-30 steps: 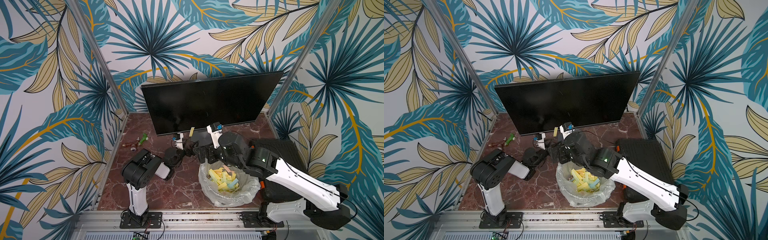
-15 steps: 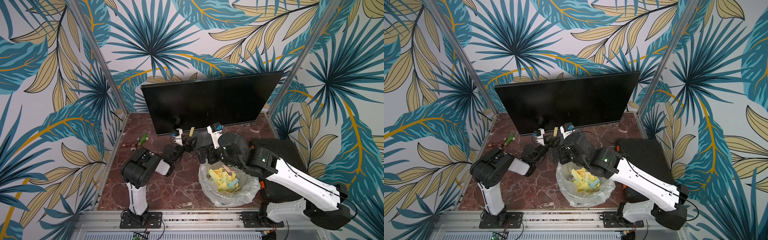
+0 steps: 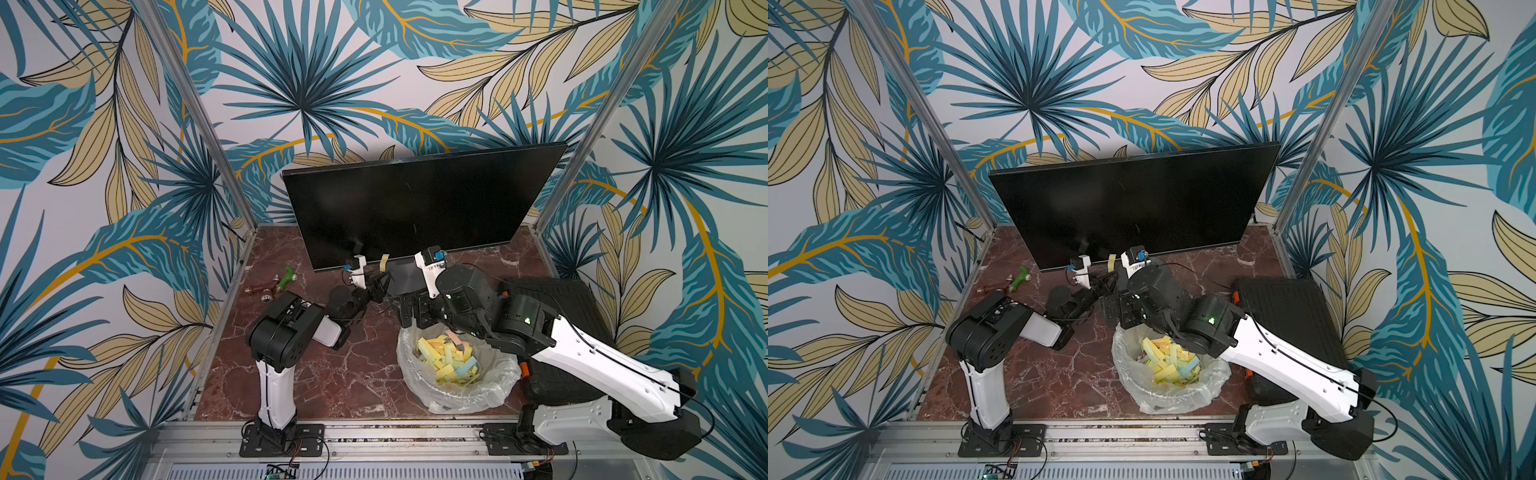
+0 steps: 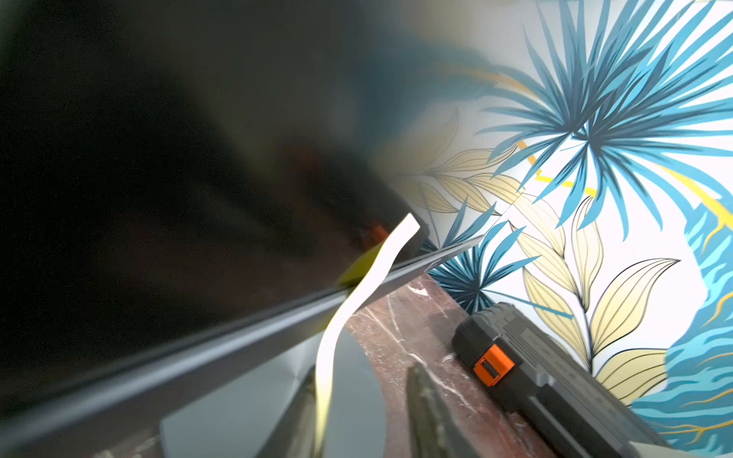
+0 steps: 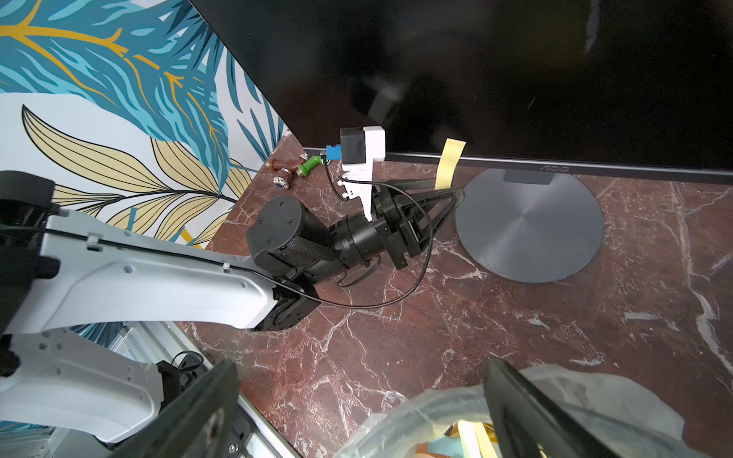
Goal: Remove the sticky note from the monitor
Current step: Tear off the sticky note from the monitor.
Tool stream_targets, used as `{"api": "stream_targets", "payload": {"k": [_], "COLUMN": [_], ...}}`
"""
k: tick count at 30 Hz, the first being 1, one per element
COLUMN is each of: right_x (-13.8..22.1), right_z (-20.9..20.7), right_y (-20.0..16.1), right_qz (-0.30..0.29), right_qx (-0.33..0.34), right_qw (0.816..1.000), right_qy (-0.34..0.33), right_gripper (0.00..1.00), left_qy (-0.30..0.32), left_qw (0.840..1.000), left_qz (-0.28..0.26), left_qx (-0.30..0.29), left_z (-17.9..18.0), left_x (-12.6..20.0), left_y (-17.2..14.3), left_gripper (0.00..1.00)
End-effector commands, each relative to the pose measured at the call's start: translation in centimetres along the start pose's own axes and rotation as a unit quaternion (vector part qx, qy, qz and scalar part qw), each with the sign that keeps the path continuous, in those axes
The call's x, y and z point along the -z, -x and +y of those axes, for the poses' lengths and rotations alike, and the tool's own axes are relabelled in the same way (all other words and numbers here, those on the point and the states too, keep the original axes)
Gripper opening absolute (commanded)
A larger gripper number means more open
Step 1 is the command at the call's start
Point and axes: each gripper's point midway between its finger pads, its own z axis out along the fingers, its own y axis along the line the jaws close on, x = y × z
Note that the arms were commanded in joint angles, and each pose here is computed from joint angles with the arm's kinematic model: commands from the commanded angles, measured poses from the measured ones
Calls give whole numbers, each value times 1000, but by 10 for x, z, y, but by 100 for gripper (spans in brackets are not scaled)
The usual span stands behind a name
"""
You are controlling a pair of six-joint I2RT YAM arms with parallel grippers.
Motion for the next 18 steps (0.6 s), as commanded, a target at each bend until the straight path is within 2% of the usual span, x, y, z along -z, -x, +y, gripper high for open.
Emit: {"api": "stream_targets", "payload": {"k": [1,8,18], "right_x": [5,7,14], "right_z": [-4,-6,-15], "right_y": [2,0,3], "right_qz": [-4,-7,-23], "right_qx": [-5,-8,-6], "right_qw": [1000,1000,999], "right_qy": [-8,-9,-23], "right_gripper": [100,99,100], "left_qy": [-22,-38,-60], "left_qw": [1000,999,997], "left_qz": [-9,-6,9], "left_qx": [2,10,40], "left_z": [-8,-19,-40], "left_x": [-2,2,19], "left_y": [9,13,18], "left_gripper": [29,1,0]}}
